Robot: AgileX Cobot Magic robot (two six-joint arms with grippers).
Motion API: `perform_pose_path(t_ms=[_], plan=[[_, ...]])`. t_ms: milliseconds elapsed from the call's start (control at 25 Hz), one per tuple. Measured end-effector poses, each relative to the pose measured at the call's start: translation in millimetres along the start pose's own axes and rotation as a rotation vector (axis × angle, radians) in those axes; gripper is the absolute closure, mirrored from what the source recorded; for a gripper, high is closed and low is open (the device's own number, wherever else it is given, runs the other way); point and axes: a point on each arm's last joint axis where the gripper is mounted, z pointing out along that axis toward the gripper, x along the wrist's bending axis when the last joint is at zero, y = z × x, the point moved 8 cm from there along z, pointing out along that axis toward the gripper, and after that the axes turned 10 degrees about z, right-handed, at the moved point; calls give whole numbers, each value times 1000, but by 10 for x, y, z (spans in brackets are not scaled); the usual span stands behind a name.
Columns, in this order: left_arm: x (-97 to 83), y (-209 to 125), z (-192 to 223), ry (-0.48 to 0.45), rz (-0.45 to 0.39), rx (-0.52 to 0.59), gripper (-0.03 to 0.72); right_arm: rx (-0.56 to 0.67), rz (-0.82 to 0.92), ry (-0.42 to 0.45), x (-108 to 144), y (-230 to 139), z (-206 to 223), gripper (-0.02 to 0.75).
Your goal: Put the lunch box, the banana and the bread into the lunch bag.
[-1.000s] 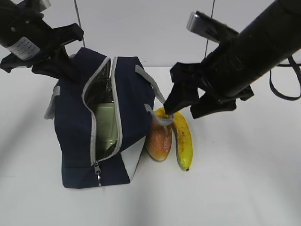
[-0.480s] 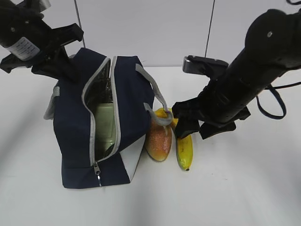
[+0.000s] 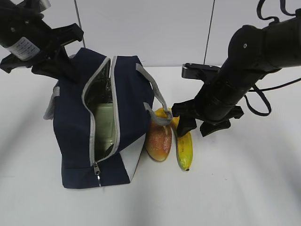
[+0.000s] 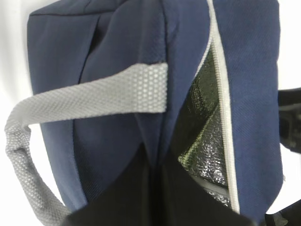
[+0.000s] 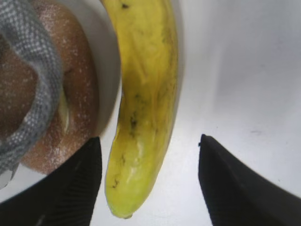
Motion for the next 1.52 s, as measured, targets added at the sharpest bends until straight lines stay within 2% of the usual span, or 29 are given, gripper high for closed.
perform_pose_path(t_ms=[360, 800, 880, 1080, 1200, 1360, 1520], plan=[[0, 0, 0, 0, 0, 0, 691, -8, 3, -3, -17, 207, 140, 261], [0, 0, 0, 0, 0, 0, 691, 55, 9, -14, -50, 254, 434, 262], [0, 0, 0, 0, 0, 0, 691, 64, 9, -15, -56, 241, 450, 288], [0, 0, 0, 0, 0, 0, 691, 53, 7, -12, -38, 282, 427, 439], [0, 0, 0, 0, 0, 0, 691, 61, 4, -13, -37, 274, 418, 449], [0, 0, 0, 0, 0, 0, 691, 89, -38, -72, -102, 299, 328, 449], [0, 0, 0, 0, 0, 0, 691, 71, -59, -216, -281, 429, 116, 449]])
